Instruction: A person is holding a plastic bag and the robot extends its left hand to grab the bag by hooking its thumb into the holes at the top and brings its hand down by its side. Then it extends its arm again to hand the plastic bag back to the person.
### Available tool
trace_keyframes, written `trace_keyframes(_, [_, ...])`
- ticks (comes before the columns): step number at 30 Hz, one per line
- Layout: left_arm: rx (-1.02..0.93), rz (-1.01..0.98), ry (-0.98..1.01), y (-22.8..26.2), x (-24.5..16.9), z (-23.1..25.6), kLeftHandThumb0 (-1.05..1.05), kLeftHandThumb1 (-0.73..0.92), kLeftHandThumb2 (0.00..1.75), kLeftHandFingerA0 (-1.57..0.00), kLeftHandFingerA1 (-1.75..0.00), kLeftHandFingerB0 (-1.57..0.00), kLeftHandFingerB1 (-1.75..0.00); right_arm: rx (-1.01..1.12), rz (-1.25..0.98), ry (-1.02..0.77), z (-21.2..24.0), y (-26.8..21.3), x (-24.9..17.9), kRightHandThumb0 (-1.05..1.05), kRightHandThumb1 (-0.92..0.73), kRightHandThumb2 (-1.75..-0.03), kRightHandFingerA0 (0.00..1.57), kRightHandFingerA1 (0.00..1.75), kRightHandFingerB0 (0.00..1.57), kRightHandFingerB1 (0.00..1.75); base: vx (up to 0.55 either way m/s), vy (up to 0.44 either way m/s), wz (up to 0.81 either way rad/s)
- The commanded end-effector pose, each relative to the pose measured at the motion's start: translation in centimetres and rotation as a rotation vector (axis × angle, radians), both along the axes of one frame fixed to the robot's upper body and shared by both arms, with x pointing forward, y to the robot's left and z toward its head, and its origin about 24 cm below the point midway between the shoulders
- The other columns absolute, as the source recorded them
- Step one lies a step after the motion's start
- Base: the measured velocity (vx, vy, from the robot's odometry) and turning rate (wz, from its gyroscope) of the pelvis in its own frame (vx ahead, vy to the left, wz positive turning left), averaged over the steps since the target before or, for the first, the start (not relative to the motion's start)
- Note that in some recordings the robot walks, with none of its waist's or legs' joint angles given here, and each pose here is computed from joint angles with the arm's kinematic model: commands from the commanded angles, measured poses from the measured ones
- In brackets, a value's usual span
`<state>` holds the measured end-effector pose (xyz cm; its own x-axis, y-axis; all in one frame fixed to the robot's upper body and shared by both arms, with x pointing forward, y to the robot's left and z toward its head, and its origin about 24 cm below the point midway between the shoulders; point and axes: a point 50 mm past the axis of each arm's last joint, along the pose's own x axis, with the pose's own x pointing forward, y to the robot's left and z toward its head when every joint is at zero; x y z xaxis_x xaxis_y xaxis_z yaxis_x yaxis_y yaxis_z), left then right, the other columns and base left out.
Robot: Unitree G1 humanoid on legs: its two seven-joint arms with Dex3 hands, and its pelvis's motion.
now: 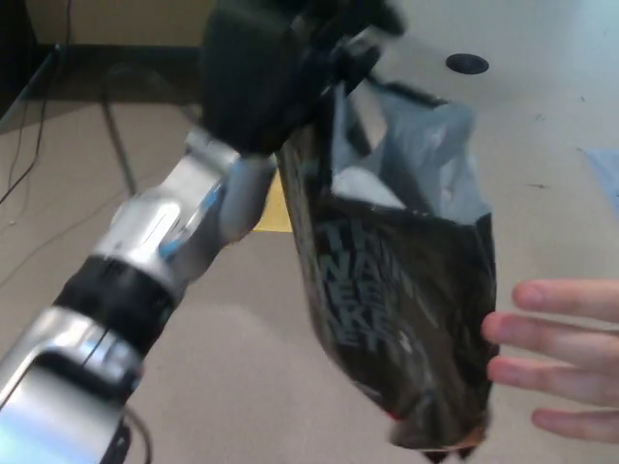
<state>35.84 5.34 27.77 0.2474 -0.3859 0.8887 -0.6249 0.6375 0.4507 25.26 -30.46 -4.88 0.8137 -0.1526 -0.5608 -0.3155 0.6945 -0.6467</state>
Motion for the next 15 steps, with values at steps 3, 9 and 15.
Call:
trace_keyframes(3, [0.097,-0.006,-0.127,-6.2,-1.7,10.0,-0.26,0.42,0.86,-1.22,-1.35,-0.82,-0.82,0.006,-0.051,-0.064,2.3,-1.8,1.3,-0.38,-0.69,-0.61,0.71,0.48,0.60,0.41,0.00,0.000,0.00])
trace_keyframes(9, [0.104,-0.035,-0.132,-6.9,-2.3,11.9,-0.26,0.63,0.59,-0.98,-1.62,-0.86,-0.67,-0.005,-0.038,-0.061,2.2,-1.7,1.3,-0.38,-0.70,-0.61,0.71,0.47,0.61,0.41,0.00,0.000,0.00])
trace_keyframes(15, [0.106,-0.006,-0.143,-6.2,-2.1,12.6,-0.28,0.66,0.60,-1.00,-1.60,-0.86,-0.59,0.007,-0.034,-0.029,1.5,-1.4,0.8,-0.38,-0.70,-0.61,0.71,0.47,0.60,0.41,0.00,0.000,0.00])
